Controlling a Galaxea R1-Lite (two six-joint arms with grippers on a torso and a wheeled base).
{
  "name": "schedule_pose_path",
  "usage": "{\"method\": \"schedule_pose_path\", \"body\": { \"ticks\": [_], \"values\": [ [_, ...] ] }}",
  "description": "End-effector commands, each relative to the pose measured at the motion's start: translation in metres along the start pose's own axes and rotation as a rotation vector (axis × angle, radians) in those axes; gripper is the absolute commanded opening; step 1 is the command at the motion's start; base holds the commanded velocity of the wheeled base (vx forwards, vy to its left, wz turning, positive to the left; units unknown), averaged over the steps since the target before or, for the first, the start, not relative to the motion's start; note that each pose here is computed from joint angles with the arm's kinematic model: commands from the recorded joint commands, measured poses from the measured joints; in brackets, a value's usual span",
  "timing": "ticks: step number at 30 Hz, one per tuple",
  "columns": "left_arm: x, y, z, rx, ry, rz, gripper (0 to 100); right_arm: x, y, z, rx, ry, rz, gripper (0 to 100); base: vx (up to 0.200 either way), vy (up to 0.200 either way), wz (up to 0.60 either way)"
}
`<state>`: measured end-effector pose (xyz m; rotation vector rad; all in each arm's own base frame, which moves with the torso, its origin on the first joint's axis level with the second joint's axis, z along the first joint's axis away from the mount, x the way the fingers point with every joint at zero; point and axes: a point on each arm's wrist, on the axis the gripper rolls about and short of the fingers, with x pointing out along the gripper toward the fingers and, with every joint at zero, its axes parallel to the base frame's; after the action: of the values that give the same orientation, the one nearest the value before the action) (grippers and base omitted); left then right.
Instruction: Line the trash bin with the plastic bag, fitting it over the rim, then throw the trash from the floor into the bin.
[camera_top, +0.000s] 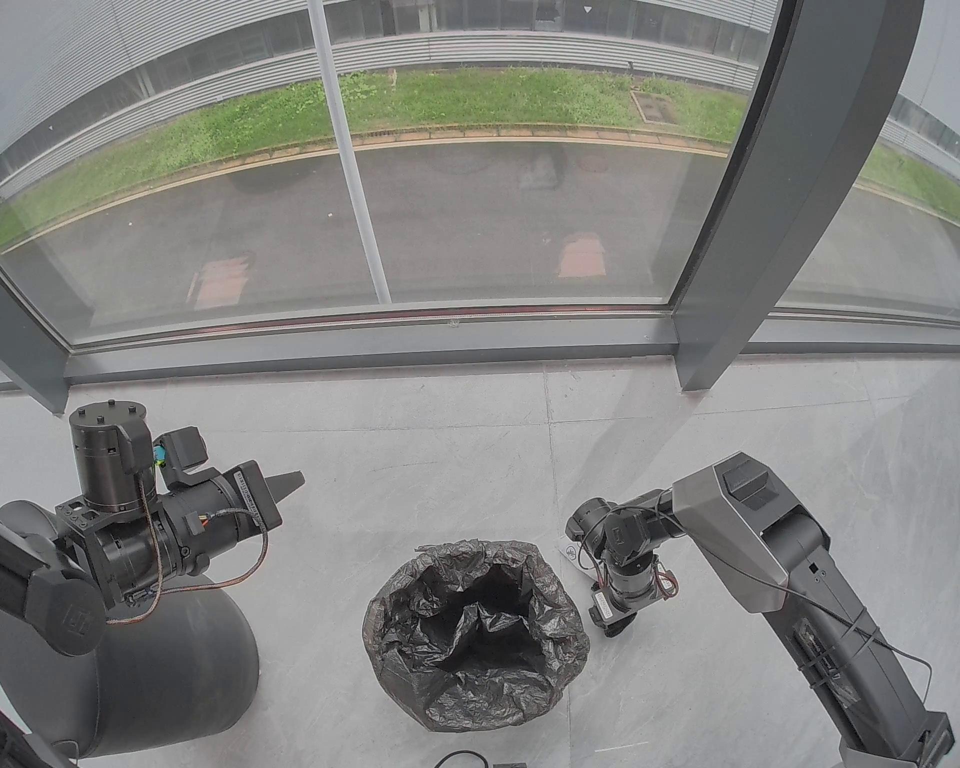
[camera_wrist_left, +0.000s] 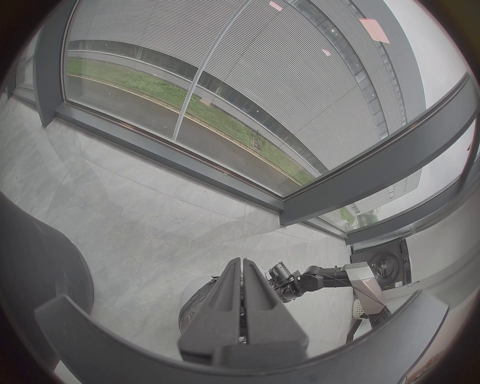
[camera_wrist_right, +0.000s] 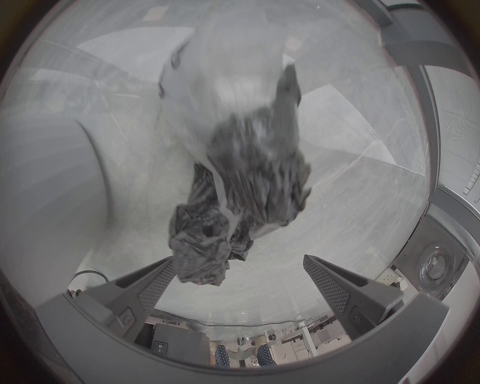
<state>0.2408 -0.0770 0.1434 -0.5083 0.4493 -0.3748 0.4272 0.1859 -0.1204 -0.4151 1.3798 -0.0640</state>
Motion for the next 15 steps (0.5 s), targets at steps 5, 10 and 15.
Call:
{"method": "schedule_pose_path", "body": {
  "ticks": [5,10,15],
  "values": [
    [0.001,0.000,-0.001,-0.002,0.004,0.001,0,-0.004,-0.013,0.015,0.076,-0.100,0.016,100,0.000,0.000,0.00],
    [0.000,0.000,-0.001,-0.002,0.004,-0.001,0,-0.025,-0.019,0.023,0.112,-0.146,0.025,100,0.000,0.000,0.00],
    [0.000,-0.001,-0.002,-0.001,0.006,-0.003,0,-0.036,-0.019,0.029,0.143,-0.200,0.039,100,0.000,0.000,0.00]
  ]
}}
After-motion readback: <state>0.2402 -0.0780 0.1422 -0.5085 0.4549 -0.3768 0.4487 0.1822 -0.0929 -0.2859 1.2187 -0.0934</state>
